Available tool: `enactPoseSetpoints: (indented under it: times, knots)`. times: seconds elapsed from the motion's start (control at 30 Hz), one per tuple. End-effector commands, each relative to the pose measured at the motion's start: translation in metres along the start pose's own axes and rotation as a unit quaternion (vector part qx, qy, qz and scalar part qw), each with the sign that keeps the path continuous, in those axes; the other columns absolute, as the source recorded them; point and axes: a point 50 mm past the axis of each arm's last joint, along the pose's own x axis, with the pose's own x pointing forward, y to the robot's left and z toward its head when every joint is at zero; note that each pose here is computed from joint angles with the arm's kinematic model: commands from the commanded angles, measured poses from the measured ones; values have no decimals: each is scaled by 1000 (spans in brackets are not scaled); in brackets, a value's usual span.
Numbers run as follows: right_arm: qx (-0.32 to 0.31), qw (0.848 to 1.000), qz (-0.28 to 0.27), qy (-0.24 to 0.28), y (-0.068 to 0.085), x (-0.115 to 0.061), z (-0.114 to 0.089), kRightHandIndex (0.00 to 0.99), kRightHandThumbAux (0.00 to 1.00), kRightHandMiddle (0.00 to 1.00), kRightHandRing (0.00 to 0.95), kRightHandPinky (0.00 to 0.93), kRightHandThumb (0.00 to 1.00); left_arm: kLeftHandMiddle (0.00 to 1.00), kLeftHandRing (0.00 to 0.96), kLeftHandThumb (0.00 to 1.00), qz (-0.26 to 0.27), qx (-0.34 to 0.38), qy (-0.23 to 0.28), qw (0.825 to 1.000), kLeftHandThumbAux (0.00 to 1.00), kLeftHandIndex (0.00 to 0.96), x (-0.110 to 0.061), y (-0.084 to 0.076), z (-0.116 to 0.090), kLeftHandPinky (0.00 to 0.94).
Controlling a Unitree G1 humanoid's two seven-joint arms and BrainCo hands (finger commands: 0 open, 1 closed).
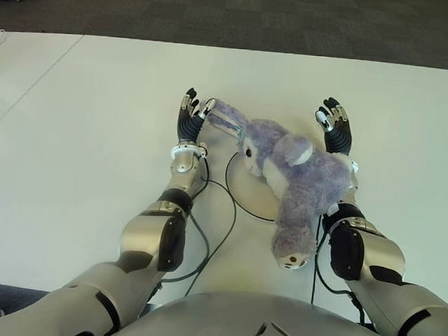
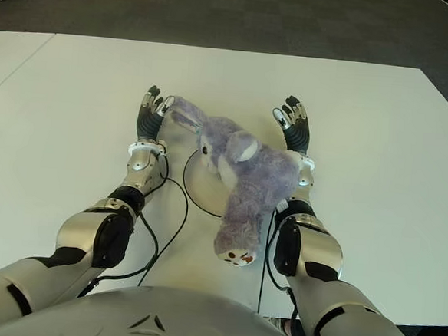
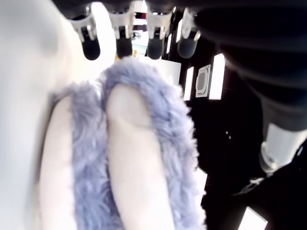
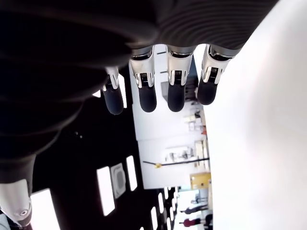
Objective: Put the doll into the plate.
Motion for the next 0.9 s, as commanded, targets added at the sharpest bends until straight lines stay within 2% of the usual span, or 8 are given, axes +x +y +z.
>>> enactPoseSetpoints:
  times: [0.03, 0.53, 0.9]
  knots:
    - [3, 972, -64, 224, -29, -105, -97, 121, 633, 117, 100, 114, 0, 81, 80, 0, 71, 44, 210, 974, 602, 87, -84, 39, -93, 106]
    - [0, 971, -63, 229, -31, -104, -97, 95, 730, 102, 100, 127, 0, 121, 110, 0, 88, 38, 213, 972, 626, 120, -84, 37, -93, 123]
    - [2, 972, -65, 226, -32, -104, -96, 98, 722, 112, 110, 131, 0, 121, 107, 0, 86, 34, 209, 973, 655, 125, -84, 36, -93, 119]
